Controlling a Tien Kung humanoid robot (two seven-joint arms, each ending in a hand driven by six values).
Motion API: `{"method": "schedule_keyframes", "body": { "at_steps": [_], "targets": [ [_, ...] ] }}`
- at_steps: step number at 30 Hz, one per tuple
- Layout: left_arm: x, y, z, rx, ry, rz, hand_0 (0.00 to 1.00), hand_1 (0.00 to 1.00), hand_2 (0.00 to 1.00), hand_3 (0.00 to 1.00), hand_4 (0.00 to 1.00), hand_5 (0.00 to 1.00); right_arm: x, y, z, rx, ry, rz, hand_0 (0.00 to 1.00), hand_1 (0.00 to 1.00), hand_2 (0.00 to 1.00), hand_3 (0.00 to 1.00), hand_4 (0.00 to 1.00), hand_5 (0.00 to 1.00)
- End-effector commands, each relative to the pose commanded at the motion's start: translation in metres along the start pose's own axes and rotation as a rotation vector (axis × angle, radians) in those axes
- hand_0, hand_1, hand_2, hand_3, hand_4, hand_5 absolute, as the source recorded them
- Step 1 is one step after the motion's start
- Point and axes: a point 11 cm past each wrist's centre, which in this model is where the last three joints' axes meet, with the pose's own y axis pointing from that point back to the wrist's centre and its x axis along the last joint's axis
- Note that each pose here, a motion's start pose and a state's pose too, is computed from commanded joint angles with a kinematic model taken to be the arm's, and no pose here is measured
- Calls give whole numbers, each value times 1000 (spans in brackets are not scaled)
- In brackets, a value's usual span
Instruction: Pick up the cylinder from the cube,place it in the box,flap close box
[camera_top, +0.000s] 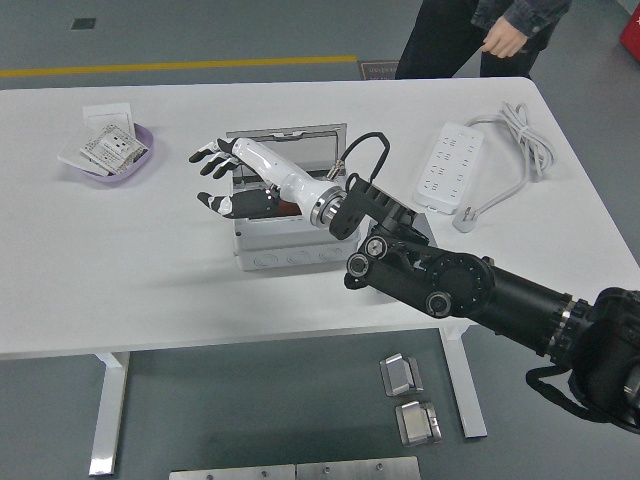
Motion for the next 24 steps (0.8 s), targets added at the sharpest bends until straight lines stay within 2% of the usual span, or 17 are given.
{"method": "schedule_keyframes", "body": {
  "at_steps": [7,13,18,24],
  "targets": [
    [3,1,1,0,1,4,730,761,733,852,881,540,43,-13,-2,-17,51,67,759,665,684,762,685,250],
    [6,1,2,-1,4,11,729,761,732,852,879,533,72,-21,1,-50,92,108,759,665,684,763,687,252],
    [8,2,5,-6,2,14,729,760,732,852,878,531,83,-25,8,-84,119,120,767,677,688,765,690,255],
    [9,3,10,-16,-3,15,729,760,733,851,877,530,90,-20,36,-162,138,122,770,676,694,764,690,263]
  ]
}}
